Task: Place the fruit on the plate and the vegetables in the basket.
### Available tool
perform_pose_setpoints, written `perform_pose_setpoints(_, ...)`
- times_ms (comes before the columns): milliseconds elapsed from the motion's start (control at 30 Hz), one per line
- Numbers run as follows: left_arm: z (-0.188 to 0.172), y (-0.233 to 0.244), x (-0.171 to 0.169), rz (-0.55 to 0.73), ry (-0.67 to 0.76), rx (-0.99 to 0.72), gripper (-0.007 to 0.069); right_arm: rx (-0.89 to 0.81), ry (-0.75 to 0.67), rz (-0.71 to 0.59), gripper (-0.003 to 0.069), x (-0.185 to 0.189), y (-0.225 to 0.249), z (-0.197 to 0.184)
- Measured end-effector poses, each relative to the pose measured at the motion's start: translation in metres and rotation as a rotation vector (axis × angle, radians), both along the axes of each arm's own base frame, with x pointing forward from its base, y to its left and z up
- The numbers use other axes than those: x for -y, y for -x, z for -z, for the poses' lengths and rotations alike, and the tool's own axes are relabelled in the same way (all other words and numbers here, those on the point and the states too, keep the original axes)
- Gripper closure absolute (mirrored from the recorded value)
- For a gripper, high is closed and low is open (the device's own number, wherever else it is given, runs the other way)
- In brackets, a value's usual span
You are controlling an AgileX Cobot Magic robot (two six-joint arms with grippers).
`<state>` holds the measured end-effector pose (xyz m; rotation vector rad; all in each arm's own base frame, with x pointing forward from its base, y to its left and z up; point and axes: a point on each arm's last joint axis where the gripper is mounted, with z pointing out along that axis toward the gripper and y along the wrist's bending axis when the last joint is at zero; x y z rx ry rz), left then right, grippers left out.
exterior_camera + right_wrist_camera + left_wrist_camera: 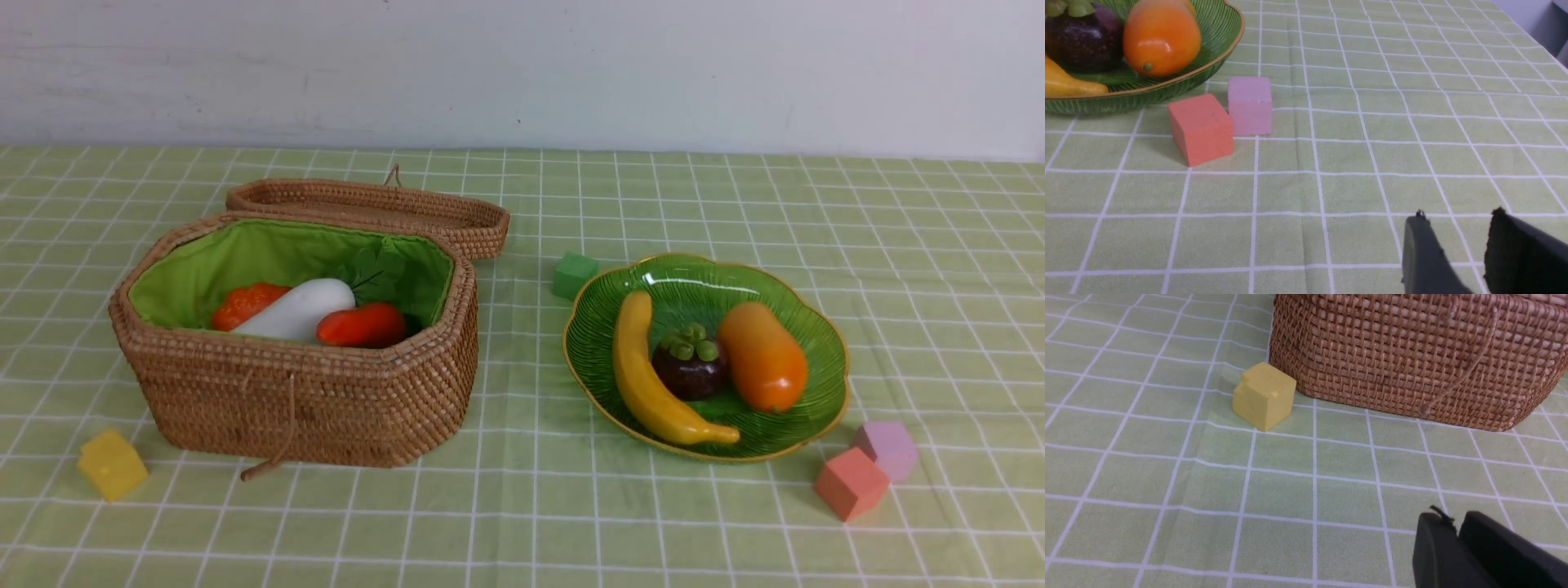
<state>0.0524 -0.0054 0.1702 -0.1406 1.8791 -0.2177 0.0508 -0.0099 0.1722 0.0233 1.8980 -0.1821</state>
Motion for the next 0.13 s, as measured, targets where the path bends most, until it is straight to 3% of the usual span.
perform_pose_setpoints(133, 0.0000, 0.0000, 0.0000, 0.000, 0.000, 0.000, 0.0543, 0.000, 0.000, 0.000, 0.0419, 0.0000, 0.0000, 0.0000)
